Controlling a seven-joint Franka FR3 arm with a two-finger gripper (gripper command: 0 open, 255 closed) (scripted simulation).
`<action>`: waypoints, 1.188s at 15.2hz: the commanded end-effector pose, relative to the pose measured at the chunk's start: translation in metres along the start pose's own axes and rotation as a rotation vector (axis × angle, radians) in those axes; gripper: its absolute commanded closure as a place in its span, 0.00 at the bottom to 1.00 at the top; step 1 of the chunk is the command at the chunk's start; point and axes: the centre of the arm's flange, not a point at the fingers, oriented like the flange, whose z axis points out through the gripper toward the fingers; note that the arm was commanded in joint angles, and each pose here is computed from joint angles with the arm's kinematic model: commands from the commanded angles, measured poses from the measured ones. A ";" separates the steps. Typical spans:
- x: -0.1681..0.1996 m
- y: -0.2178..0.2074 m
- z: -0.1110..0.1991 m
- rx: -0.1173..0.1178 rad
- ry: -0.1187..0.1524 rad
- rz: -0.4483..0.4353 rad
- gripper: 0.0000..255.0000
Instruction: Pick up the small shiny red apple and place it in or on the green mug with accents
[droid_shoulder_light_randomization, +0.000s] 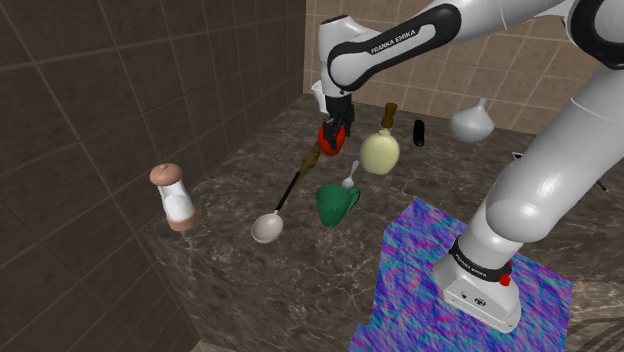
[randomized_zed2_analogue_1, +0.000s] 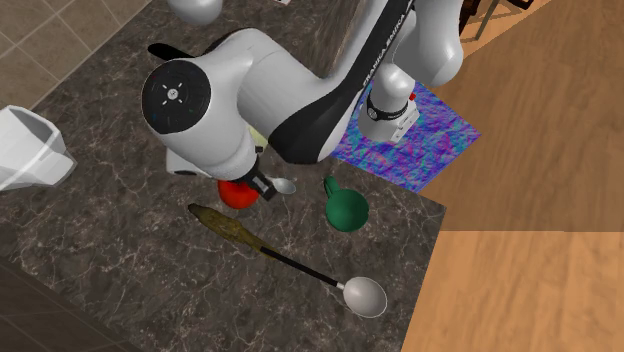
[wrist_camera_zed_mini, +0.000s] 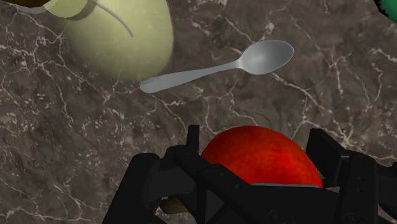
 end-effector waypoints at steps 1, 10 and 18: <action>-0.001 0.001 -0.010 0.000 0.000 0.000 1.00; -0.007 0.007 -0.057 0.000 0.000 0.000 1.00; -0.020 0.001 -0.092 0.000 0.000 0.000 1.00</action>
